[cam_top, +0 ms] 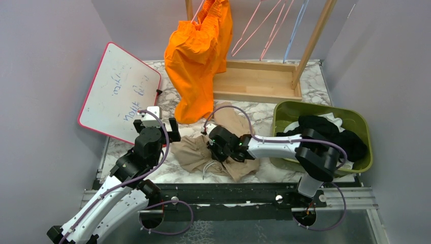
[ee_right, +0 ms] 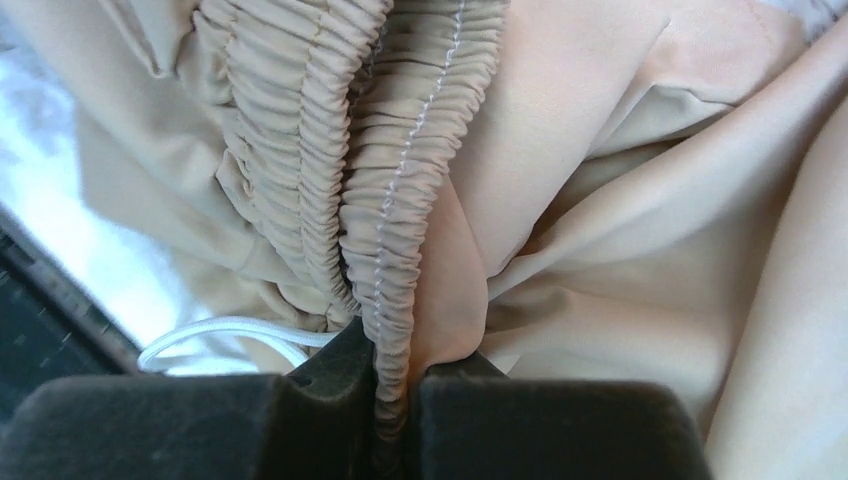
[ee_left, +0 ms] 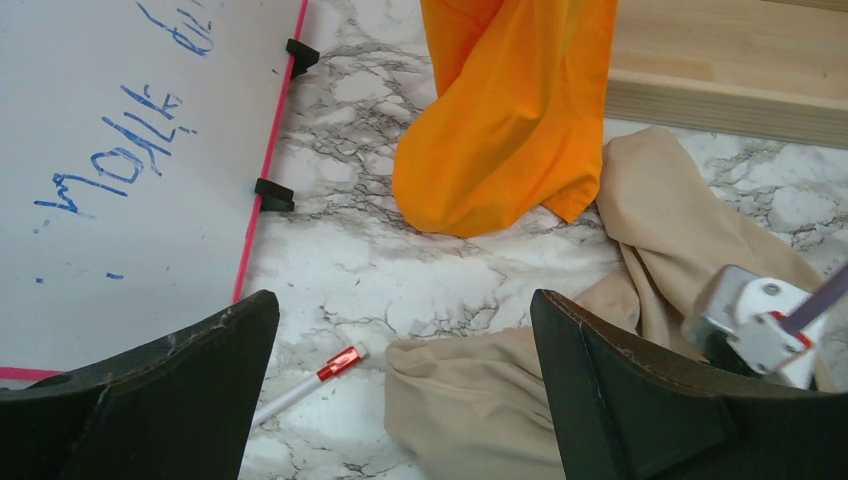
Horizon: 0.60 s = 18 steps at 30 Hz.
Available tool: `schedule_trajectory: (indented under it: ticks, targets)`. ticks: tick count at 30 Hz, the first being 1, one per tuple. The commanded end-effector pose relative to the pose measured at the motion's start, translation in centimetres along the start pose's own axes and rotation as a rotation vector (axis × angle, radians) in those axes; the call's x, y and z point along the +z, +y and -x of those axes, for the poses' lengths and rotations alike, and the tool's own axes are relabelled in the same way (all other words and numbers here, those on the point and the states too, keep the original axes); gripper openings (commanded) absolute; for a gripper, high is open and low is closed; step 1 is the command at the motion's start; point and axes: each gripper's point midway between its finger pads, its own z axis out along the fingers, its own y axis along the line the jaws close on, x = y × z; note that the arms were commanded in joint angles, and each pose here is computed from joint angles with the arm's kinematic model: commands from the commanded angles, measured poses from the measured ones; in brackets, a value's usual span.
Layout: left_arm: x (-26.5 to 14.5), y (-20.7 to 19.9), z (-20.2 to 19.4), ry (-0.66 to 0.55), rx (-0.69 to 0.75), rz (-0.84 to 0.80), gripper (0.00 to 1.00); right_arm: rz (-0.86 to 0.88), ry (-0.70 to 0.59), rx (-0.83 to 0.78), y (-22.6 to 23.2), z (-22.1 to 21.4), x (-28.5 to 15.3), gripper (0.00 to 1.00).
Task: Remove the shorts from the hanger
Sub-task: Pick up the shorts at the center of the board.
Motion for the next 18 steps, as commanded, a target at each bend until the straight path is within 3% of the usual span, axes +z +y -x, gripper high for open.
schedule_trajectory:
  ticks: [1,6,13,18]
  targets:
    - [-0.1,0.2,-0.2,0.0,-0.01,0.001,0.99,0.118,-0.195,0.044,2.3,4.0,-4.3,0.01]
    - [-0.4,0.5,0.2,-0.017,-0.016,0.008,0.99,0.101,-0.359,0.108,1.7,7.4,-9.3,0.01]
    - [-0.7,0.8,0.6,-0.04,-0.03,0.015,0.99,0.068,-0.459,0.33,-0.6,8.6,-16.2,0.01]
    - [-0.6,0.6,0.5,-0.033,-0.025,0.008,0.99,-0.118,-0.516,0.555,-4.7,7.9,-21.0,0.01]
